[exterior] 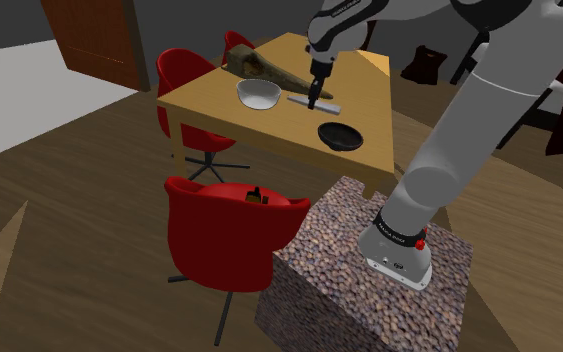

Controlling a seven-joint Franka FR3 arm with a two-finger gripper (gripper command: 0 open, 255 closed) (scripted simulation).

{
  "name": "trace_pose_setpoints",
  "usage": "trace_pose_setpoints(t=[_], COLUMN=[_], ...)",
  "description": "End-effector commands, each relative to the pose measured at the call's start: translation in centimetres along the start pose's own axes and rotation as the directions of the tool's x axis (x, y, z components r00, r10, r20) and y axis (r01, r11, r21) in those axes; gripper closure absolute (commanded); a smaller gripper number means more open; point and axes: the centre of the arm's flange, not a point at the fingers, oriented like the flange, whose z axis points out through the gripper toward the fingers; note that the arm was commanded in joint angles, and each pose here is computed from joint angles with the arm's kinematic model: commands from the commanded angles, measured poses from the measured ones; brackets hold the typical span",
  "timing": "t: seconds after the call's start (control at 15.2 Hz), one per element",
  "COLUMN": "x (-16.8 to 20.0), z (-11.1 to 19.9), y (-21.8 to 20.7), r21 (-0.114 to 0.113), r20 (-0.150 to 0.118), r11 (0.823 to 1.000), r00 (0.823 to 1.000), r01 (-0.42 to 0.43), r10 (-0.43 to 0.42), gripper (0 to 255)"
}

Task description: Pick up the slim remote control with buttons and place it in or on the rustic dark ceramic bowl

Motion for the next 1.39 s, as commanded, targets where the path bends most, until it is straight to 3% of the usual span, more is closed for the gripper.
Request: trace_pose_setpoints(t=[0.0,0.99,1.32], x=[0.1,0.0,-4.5], z=[-1.1,-8.8,-8.9], y=[0.0,0.1,-4.7], r21=[0.000,0.000,0.000], r20=[0.000,0.000,0.000], r11=[1.000,1.000,1.000], r00=[1.000,1.000,1.000], r01=[0.000,0.000,0.000], r10=[0.000,0.000,0.000], gripper=[255,255,255])
